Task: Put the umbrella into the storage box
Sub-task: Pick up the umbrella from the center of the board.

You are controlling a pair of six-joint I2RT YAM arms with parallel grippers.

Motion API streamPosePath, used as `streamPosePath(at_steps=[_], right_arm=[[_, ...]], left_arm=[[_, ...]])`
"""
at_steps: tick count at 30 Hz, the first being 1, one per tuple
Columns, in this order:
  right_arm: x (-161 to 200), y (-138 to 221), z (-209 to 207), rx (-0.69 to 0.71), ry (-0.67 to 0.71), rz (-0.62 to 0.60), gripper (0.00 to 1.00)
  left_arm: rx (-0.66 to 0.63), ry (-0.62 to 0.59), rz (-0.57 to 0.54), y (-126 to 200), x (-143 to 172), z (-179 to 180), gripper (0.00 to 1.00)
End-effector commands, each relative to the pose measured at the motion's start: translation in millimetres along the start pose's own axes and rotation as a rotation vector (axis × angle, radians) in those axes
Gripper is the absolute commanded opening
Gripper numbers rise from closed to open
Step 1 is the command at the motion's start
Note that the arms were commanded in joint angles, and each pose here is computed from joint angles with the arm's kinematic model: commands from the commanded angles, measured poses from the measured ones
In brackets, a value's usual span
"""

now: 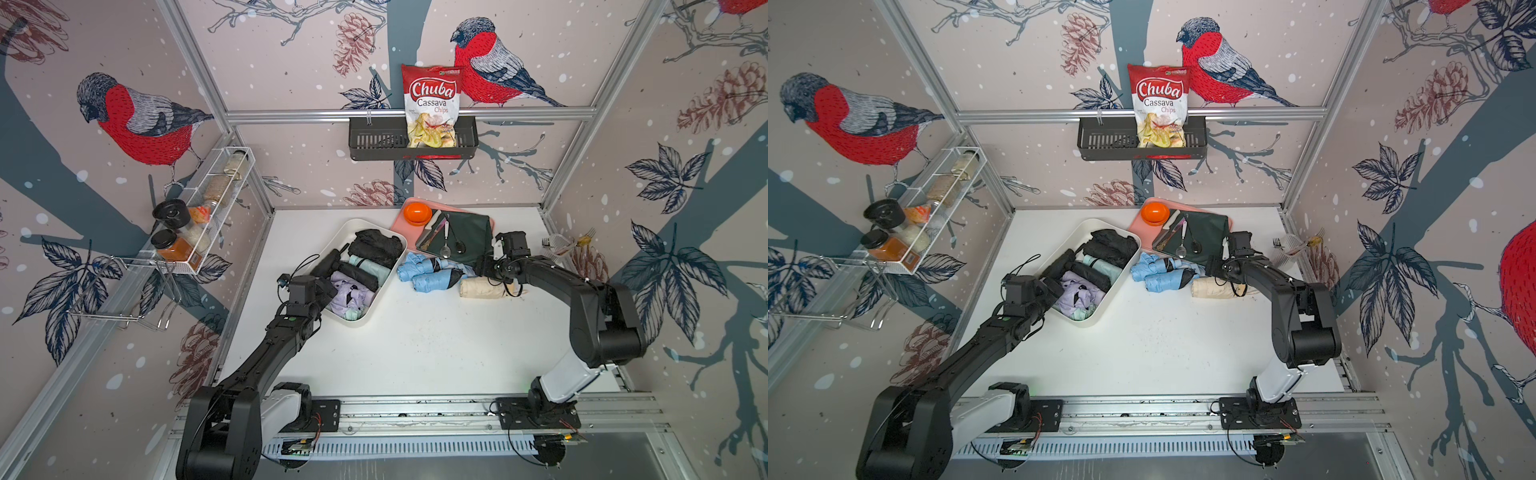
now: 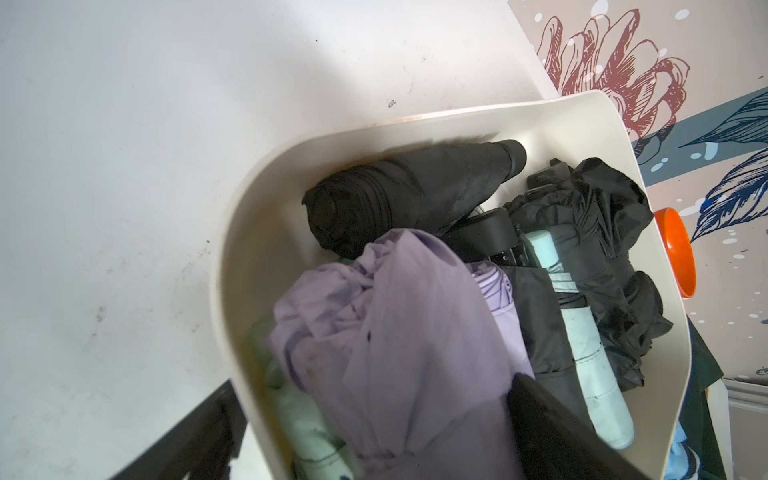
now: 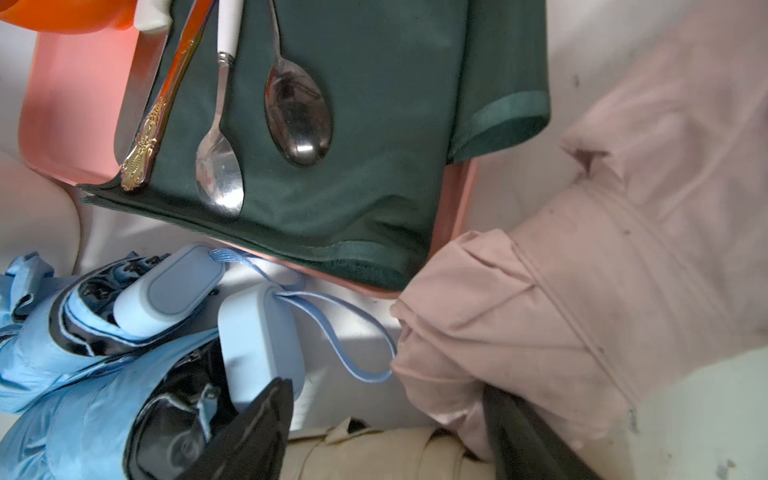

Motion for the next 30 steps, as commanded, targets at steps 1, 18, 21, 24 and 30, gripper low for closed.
streamPosePath(at_steps=[1, 18, 21, 24, 30], right_arm=[[31.5, 5.0, -11.1, 0.043, -0.072, 0.109, 0.81], [96.5, 35.7, 1.9, -0.013, -0.068, 0.248, 0.85], [97.3, 45.9, 8.3, -0.015, -0.035, 0.245, 0.85], [96.5, 54.2, 16.4, -0.027, -0.006, 0.246, 0.85], [112.1, 49.3, 15.4, -0.006, 0.025, 0.295, 0.86]], left_arm=[[0.025, -0.03, 0.04, -0.8, 5.5, -4.1, 0.99], [0.024, -0.045, 0.045, 0.2, 3.5, -6.3, 0.99], [0.027, -0.046, 0.044, 0.6, 3.1, -6.9, 0.99], [0.03, -0.047, 0.042, 0.9, 2.2, -7.9, 0.99], [0.032, -0.048, 0.044, 0.4, 2.9, -8.0, 0.99]])
Point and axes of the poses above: each gripper's point midway between its finger pads, its own y axis back along the fingers, its own z axis along the line the jaws close on, x = y × z, the point moved 2 cm from there along y, back along the fingers, and after that the axes turned 10 degrees about -y, right-handed, at the moved point
